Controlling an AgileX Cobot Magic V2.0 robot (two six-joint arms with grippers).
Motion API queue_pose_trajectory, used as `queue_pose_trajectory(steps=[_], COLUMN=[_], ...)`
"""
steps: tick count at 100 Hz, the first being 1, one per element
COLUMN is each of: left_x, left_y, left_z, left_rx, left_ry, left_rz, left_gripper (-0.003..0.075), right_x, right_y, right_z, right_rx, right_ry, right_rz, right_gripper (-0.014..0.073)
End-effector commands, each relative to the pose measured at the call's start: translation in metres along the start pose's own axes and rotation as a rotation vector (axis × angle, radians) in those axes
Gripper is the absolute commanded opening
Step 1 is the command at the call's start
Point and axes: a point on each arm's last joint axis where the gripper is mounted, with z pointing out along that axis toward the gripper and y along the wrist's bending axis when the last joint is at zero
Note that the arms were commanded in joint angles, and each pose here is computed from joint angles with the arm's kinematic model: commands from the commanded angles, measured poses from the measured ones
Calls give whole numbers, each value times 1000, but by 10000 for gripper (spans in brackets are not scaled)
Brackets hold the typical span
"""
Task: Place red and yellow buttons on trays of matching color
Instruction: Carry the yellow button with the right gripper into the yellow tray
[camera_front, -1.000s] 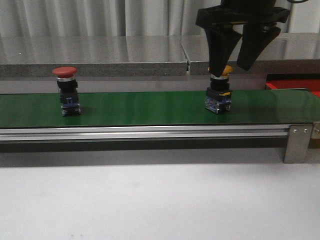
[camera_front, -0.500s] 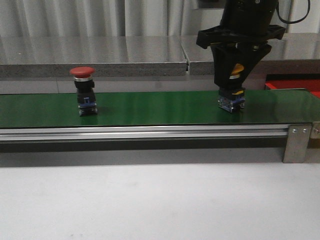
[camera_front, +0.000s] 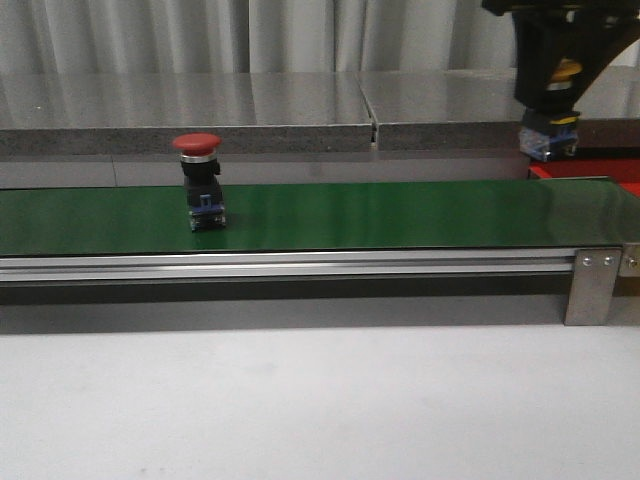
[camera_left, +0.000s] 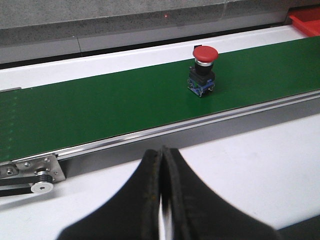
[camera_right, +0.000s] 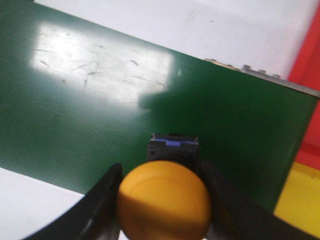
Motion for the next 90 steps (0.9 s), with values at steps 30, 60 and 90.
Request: queue_pose_trajectory(steps=[30, 60, 90], left_x=[-13, -13, -13], left_y=[0, 0, 0], left_z=[-3, -3, -3], left_rx=[2, 2, 2], left_ry=[-86, -86, -86], left_rz=[-16, -16, -16], left_gripper=[-19, -19, -19], right_x=[37, 62, 69], right_y=[-88, -129, -145], right_z=[-24, -2, 48], right_rx=[120, 175, 163], right_ry=[-65, -63, 26], right_rz=[274, 390, 436], right_gripper=[92, 92, 92])
